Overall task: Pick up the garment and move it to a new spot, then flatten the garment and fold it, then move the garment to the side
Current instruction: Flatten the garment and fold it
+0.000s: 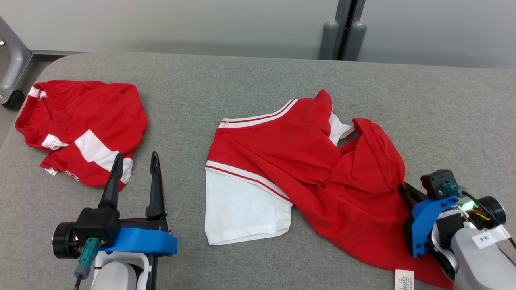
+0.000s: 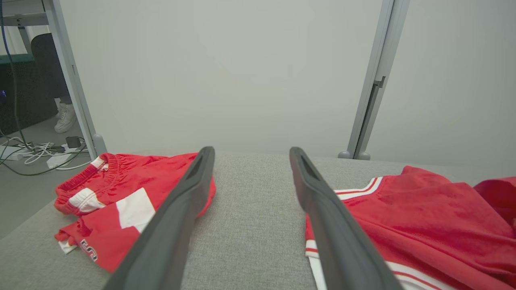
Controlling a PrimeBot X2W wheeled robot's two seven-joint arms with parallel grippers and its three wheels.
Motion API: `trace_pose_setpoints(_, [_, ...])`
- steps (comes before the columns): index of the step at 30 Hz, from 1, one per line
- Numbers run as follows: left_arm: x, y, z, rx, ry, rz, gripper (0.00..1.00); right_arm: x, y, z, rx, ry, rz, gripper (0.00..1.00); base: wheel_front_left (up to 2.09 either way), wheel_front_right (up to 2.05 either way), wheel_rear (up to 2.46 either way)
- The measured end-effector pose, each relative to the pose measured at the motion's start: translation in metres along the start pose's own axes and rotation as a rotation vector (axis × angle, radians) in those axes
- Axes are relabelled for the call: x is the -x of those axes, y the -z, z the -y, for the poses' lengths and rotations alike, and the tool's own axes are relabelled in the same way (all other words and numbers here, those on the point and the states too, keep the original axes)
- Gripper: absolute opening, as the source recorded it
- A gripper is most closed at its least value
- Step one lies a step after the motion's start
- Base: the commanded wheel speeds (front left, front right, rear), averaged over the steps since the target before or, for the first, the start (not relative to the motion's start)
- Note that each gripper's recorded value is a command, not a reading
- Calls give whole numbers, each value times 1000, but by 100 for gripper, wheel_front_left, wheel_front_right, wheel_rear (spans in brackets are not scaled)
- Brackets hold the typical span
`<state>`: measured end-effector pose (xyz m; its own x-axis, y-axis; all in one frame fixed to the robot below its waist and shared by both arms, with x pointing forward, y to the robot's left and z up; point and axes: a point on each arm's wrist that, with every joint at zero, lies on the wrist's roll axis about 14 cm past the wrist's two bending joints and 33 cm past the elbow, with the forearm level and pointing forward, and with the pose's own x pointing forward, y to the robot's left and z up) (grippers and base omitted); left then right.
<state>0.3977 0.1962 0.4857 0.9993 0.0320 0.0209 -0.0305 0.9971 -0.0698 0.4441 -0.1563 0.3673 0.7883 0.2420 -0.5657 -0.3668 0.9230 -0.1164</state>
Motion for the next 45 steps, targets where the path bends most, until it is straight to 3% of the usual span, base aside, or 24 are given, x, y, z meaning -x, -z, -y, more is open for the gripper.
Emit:
trace_pose_setpoints(6, [0,0,4,8,9,-2,100,-3,-27,24,4,46,71,0,0,0,0])
trace_pose_setpoints(10, [-1,0,3,7,6,0,100,-8,-54,58,-2,118,125,0,0,0,0])
trace_pose_setpoints(21, [0,3,-3,7,-17,-11,100,-10,-58,110,-58,257,154,0,0,0,0])
trace_pose_setpoints(23, [-1,3,-2,8,-14,-12,100,-10,-60,109,-72,261,171,100,0,0,0])
trace_pose_setpoints(32, [-5,1,11,10,28,-2,100,2,-55,96,-135,261,225,100,0,0,0])
trace_pose_setpoints(39, [-4,-3,21,11,56,9,100,31,-82,99,-152,285,391,100,0,0,0])
trace_pose_setpoints(45, [1,-2,26,7,73,8,100,75,-99,76,-185,282,581,100,0,0,0])
